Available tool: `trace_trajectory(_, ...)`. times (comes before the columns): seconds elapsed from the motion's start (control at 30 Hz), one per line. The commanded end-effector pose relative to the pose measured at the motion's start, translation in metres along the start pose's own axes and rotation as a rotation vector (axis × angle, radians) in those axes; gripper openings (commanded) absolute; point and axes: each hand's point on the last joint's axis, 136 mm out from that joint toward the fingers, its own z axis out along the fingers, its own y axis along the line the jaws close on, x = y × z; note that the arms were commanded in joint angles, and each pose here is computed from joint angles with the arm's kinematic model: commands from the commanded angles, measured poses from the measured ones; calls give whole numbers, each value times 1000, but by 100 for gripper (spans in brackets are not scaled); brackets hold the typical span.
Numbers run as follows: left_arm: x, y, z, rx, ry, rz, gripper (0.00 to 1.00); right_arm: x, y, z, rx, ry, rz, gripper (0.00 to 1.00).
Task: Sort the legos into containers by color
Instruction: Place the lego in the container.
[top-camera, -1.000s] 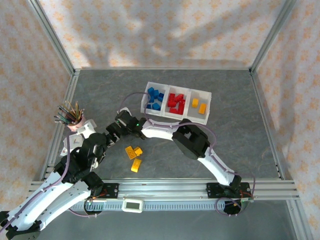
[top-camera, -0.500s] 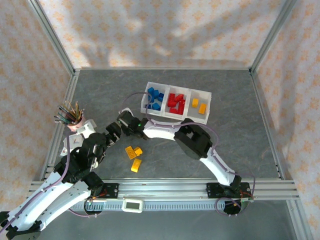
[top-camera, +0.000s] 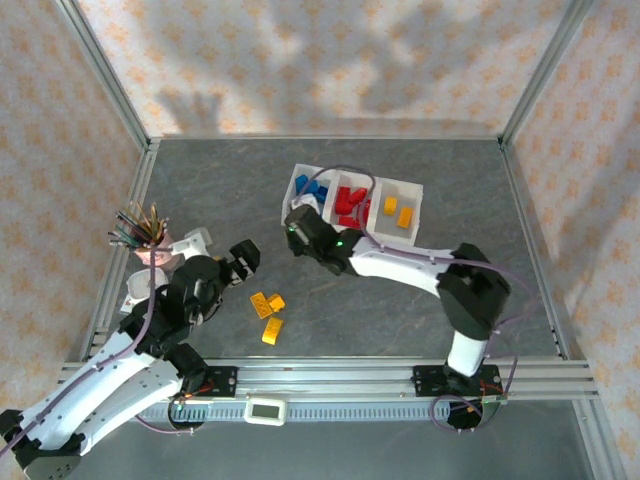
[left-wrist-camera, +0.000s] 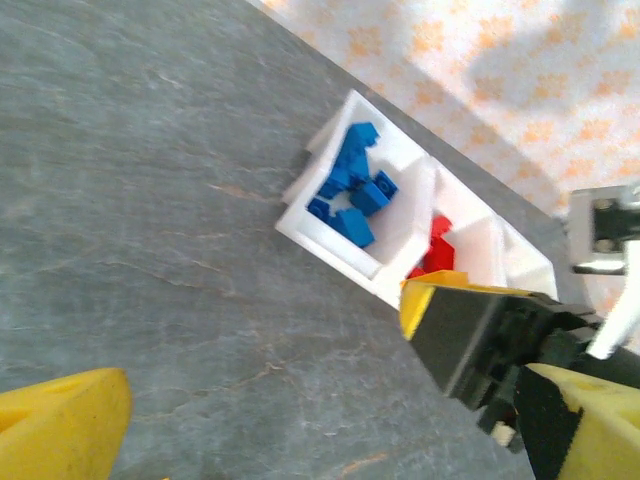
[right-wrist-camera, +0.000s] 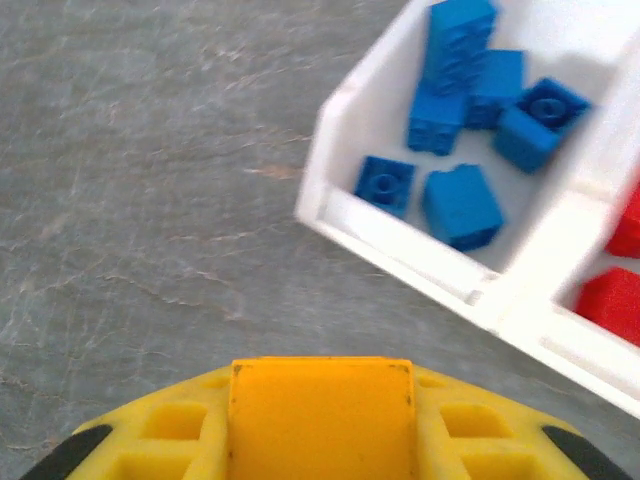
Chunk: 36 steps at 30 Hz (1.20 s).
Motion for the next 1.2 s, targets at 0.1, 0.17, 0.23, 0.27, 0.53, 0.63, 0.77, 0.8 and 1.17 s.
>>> trace_trajectory(0.1, -4, -50, 14, 157, 33, 53, 99, -14, -75, -41, 144, -73, 149, 26)
trace_trajectory(0.17, -2, -58, 21, 179, 45, 59, 99, -17, -97, -47, 176, -79, 179, 27)
trace_trajectory(0.23, 0, -67, 27, 201, 53, 61, 99, -21, -119, -51, 202, -81, 200, 28)
trace_trajectory(0.27, 1, -71, 31, 211, 57, 62, 99, -25, -132, -52, 218, -84, 210, 28)
trace_trajectory(0.53, 7, -85, 59, 206, 76, 68, 99, -41, -214, -30, 338, -54, 286, 29)
trace_trajectory(0.63, 10, -87, 67, 201, 85, 69, 99, -42, -236, -10, 370, -36, 319, 29)
trace_trajectory(0.77, 12, -89, 74, 186, 94, 80, 99, -41, -255, 21, 412, 8, 328, 27)
trace_trajectory(0.8, 12, -89, 75, 182, 97, 83, 99, -39, -259, 26, 426, 11, 331, 27)
trace_trajectory(1.17, 12, -83, 75, 162, 90, 90, 99, -44, -267, 29, 413, 17, 346, 60)
